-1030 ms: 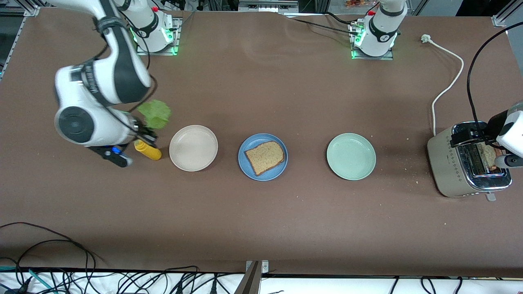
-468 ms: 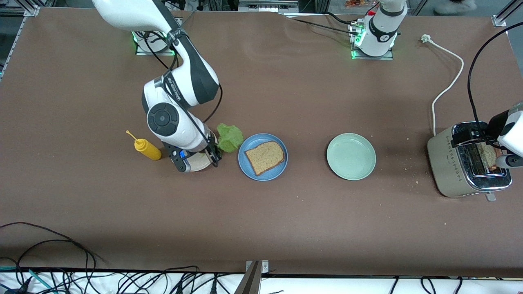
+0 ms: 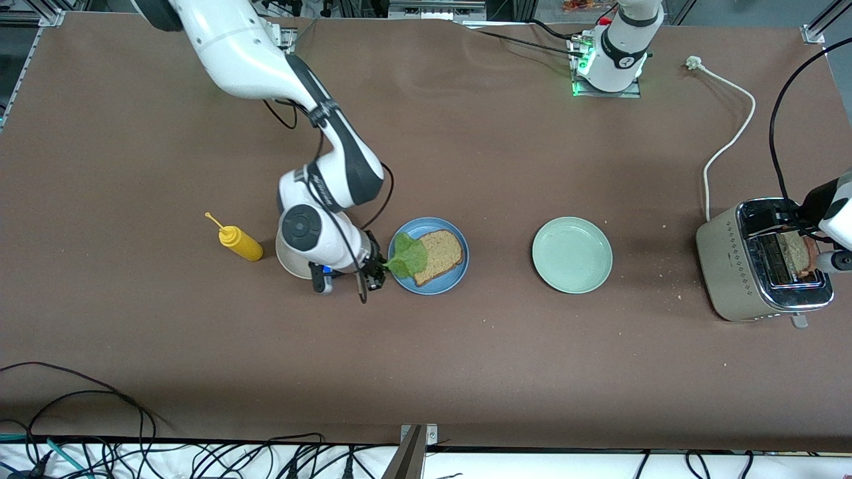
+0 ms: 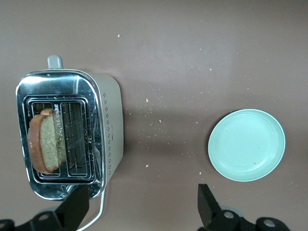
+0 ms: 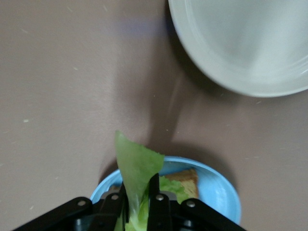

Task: Make sandwich in blue plate with both arms
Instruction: 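Carry the lettuce over the bread on the blue plate, then lower the lettuce onto the bread and open the right gripper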

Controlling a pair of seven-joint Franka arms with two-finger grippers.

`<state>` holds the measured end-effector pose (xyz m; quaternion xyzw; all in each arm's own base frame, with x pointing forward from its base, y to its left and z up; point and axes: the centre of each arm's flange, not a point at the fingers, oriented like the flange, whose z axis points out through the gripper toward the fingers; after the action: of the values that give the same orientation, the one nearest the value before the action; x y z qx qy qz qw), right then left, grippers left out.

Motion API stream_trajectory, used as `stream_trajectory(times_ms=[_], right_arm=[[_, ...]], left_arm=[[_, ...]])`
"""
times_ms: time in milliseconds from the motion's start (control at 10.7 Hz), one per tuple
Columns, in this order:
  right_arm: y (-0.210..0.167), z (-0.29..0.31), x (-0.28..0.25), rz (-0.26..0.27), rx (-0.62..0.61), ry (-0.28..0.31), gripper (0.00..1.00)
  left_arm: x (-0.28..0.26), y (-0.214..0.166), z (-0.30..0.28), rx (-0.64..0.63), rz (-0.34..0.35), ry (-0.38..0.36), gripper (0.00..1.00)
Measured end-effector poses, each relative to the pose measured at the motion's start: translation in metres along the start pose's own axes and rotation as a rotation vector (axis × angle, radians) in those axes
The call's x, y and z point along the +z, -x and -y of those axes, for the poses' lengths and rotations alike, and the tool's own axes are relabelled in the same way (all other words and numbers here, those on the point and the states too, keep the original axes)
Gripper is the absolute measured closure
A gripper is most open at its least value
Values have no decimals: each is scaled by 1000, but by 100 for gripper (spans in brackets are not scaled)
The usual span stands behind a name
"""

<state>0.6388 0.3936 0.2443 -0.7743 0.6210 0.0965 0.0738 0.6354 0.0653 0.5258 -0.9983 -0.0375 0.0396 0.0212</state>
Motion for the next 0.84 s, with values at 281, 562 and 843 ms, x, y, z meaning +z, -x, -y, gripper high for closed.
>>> stream_trajectory(times_ms=[281,562,843], right_arm=[[25,6,22,15,36,-30,83],[58,1,15,54,18,-35,78],[79,-8,20,41,-21,-30,59]], left_arm=[[0,0,6,2,-1,-25,0],[0,0,6,5,-1,-28,0],[2,1,27,-25,1,-38,2]])
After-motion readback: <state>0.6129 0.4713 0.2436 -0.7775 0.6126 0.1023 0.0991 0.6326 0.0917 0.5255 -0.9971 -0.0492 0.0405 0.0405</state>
